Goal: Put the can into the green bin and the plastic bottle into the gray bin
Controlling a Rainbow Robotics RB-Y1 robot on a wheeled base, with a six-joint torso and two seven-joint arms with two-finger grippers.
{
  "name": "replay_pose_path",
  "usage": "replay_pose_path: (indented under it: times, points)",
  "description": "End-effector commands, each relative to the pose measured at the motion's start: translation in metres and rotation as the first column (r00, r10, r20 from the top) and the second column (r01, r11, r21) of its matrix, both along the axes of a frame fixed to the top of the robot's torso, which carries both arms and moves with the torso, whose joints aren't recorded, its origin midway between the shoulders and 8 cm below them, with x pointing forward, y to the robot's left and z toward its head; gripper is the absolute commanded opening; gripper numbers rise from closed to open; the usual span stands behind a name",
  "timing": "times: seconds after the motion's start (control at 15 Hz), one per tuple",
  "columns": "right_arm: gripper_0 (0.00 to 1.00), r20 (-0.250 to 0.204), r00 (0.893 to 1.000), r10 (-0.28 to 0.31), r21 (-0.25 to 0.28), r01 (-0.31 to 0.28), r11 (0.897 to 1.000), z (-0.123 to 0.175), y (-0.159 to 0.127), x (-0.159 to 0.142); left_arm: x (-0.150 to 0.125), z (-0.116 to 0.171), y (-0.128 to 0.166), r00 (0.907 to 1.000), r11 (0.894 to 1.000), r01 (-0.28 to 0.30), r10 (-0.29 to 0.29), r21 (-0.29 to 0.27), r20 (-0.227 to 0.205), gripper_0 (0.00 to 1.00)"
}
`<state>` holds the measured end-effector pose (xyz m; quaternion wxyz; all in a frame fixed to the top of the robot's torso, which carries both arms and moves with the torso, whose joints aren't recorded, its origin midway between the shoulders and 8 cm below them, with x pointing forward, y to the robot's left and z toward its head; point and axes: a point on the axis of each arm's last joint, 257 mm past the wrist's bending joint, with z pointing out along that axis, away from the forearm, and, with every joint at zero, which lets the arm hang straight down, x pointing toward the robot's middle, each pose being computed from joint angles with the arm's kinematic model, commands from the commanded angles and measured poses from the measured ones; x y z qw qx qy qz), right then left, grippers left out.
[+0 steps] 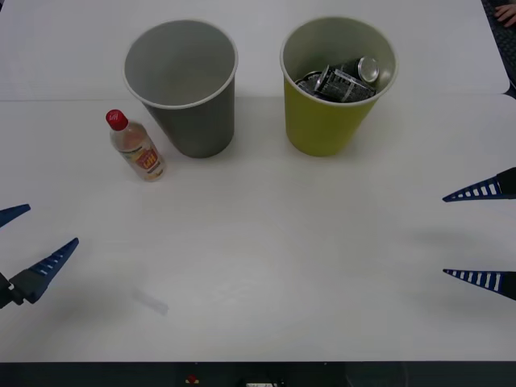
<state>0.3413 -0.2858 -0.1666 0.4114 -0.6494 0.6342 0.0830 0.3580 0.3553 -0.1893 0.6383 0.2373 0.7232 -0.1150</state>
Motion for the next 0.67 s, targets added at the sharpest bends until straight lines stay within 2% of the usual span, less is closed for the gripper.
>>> replay_pose_path:
  times: [0.07,0.27,0.67]
  points:
    - [1.00,0.000,1.000,0.000,0.000,0.000,1.000,0.000,0.000,0.000,0.006,-0.004,0.003,0.9989,0.999,-0.024,0.026,-0.036,0.040,1.00]
    - [1.00,0.000,1.000,0.000,0.000,0.000,1.000,0.000,0.000,0.000,0.020,-0.003,-0.002,0.9939,0.992,-0.077,0.084,-0.098,0.070,1.00]
    - [1.00,0.000,1.000,0.000,0.000,0.000,1.000,0.000,0.000,0.000,0.053,-0.020,-0.010,0.9838,0.983,-0.139,0.151,-0.124,0.096,1.00]
